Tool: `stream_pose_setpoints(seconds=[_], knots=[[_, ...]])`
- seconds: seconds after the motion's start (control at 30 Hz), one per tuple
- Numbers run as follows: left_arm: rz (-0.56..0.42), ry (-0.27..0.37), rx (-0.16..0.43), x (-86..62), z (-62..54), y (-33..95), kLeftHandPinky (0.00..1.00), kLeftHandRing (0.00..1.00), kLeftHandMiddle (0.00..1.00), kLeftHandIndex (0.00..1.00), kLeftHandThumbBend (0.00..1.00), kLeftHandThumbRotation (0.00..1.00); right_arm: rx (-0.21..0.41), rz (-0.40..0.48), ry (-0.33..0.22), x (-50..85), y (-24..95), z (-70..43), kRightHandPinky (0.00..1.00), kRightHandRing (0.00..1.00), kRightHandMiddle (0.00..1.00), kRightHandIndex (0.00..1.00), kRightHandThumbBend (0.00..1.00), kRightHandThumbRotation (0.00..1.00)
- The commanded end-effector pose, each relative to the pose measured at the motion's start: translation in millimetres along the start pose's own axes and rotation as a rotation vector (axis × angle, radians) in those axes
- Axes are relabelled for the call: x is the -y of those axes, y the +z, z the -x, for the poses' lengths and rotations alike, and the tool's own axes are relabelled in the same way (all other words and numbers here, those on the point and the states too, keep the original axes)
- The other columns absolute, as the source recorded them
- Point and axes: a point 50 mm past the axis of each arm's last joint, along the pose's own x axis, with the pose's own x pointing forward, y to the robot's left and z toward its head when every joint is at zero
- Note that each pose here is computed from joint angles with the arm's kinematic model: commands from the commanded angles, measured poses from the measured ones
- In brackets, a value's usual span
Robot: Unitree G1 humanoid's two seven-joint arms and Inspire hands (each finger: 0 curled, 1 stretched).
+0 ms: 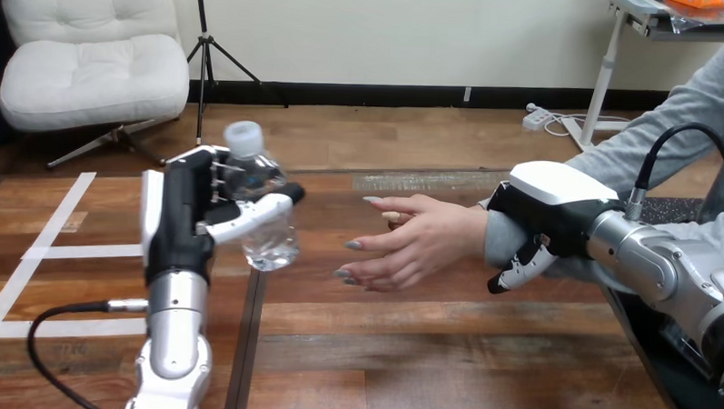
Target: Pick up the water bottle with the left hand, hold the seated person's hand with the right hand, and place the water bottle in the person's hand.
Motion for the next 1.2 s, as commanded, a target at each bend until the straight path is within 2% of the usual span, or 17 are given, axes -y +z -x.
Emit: stream_pose_setpoints(seconds=[0.0, 0.33, 0.57, 1.17], knots=[[0.028, -0.021, 0.166, 9.8, -19.3, 39.1, 0.32, 0.36, 0.41, 0.41, 0.71, 0.00, 0.061, -0.006, -0.140, 33.6, 14.4, -5.2, 0.21, 0.25, 0.30, 0.30, 0.72, 0.00], [0.035, -0.044, 0.162, 18.0, -17.6, 38.3, 0.32, 0.35, 0.40, 0.41, 0.72, 0.00, 0.068, -0.023, -0.145, 33.6, 15.6, -5.4, 0.21, 0.25, 0.29, 0.30, 0.72, 0.00], [0.077, -0.070, 0.149, 24.9, -16.4, 37.0, 0.32, 0.35, 0.40, 0.41, 0.71, 0.00, 0.071, -0.016, -0.142, 33.2, 16.5, -5.7, 0.21, 0.25, 0.29, 0.30, 0.72, 0.00], [0.060, -0.102, 0.155, 40.7, -16.5, 37.5, 0.34, 0.36, 0.41, 0.40, 0.72, 0.00, 0.089, -0.017, -0.143, 33.4, 19.7, -6.3, 0.21, 0.24, 0.30, 0.30, 0.71, 0.00]])
